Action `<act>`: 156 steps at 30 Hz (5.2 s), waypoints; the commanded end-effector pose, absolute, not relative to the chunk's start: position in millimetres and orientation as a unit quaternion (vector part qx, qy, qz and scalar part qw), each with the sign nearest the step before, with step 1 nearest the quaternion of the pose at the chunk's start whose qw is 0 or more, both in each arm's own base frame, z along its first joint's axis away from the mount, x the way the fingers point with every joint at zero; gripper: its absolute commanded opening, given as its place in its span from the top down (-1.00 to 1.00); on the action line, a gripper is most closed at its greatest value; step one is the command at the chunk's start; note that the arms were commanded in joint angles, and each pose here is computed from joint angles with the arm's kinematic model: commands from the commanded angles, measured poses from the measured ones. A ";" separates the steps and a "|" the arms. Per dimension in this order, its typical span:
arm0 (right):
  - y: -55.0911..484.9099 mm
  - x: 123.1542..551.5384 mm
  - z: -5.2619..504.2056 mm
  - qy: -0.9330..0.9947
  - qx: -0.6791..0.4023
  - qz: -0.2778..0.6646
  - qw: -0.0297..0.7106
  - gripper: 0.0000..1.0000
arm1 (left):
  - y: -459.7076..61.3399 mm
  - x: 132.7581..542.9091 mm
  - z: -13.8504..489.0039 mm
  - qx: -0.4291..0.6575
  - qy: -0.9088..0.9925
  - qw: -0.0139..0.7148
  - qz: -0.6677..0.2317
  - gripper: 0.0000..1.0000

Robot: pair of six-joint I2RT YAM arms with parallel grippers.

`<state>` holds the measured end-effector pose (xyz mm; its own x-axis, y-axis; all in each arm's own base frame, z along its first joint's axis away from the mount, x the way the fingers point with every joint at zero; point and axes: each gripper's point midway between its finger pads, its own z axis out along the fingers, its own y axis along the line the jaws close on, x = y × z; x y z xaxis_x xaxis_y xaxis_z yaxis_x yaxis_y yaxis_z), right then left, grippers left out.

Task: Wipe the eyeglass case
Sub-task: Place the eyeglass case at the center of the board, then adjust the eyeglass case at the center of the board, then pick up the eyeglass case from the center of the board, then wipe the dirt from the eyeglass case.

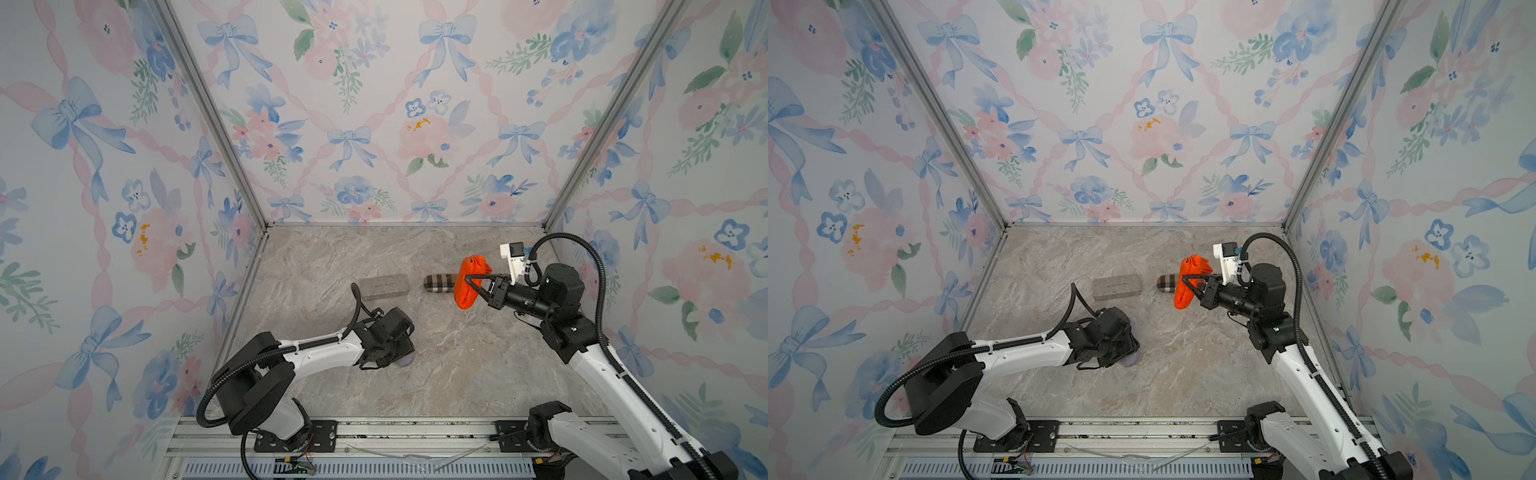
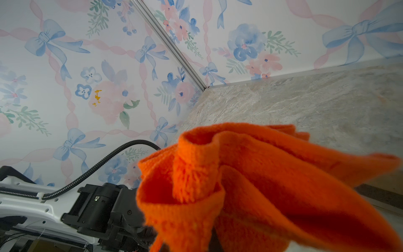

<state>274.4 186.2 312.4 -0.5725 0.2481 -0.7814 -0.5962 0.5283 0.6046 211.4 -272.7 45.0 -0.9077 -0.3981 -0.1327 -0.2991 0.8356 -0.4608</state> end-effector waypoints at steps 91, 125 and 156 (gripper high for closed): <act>165.5 312.3 284.8 0.787 -0.077 0.408 0.457 1.00 | -267.4 228.9 50.8 0.501 0.827 0.228 -0.115 -0.60; 170.6 314.4 288.5 0.791 -0.092 0.409 0.446 1.00 | -255.7 227.2 4.4 0.511 0.835 0.185 -0.087 0.28; 219.7 241.6 203.6 0.875 -0.148 0.419 0.195 1.00 | -328.0 246.7 218.2 0.493 0.710 0.487 -0.122 0.73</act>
<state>247.0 243.5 219.3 -0.8651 -0.0581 -0.4982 -0.4532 0.5164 0.7266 240.4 -318.5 167.3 -0.1300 0.6933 -0.7088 0.8502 0.4458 0.2801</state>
